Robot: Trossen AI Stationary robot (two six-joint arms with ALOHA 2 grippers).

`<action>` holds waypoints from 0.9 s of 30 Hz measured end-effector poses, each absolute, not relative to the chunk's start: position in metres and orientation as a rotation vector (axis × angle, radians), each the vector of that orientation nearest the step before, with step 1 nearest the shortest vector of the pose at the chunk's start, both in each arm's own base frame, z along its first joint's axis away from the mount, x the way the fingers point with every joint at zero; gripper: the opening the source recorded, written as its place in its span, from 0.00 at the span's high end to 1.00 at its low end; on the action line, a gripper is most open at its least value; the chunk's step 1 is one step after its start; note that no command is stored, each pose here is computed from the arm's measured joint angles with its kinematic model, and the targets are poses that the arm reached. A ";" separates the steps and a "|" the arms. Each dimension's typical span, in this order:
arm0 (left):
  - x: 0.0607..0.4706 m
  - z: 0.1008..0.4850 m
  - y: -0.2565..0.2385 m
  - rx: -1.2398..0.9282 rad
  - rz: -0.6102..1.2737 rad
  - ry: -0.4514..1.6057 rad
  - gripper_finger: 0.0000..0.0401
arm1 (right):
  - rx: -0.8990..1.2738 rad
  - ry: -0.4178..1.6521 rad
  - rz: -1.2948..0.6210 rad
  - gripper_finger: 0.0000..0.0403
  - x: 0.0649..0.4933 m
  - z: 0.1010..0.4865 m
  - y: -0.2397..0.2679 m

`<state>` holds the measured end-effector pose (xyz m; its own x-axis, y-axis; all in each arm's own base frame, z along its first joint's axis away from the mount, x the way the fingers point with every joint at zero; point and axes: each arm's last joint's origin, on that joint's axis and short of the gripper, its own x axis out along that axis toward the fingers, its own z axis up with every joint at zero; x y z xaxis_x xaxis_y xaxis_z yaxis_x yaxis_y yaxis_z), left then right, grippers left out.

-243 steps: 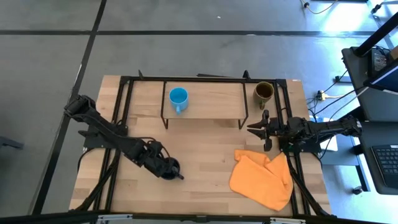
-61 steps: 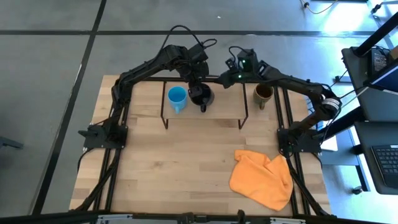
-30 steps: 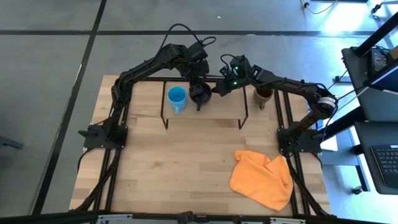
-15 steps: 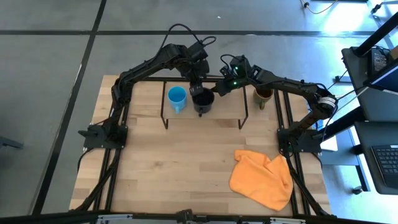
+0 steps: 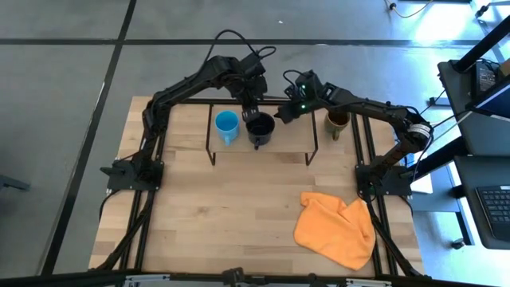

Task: Stack small to large cups/mugs on shelf
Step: Put the dark blue mug on the shelf

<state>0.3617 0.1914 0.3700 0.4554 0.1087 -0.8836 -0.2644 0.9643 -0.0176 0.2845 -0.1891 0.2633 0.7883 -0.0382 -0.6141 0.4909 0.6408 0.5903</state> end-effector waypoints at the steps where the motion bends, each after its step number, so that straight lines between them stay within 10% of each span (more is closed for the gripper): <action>1: 0.361 0.371 0.192 -0.159 0.236 1.072 0.85 | 0.828 0.625 -0.333 0.97 0.283 0.261 -0.189; 27: 0.352 0.377 0.199 -0.108 0.254 1.070 0.85 | 0.893 0.665 -0.075 0.98 0.292 0.293 -0.117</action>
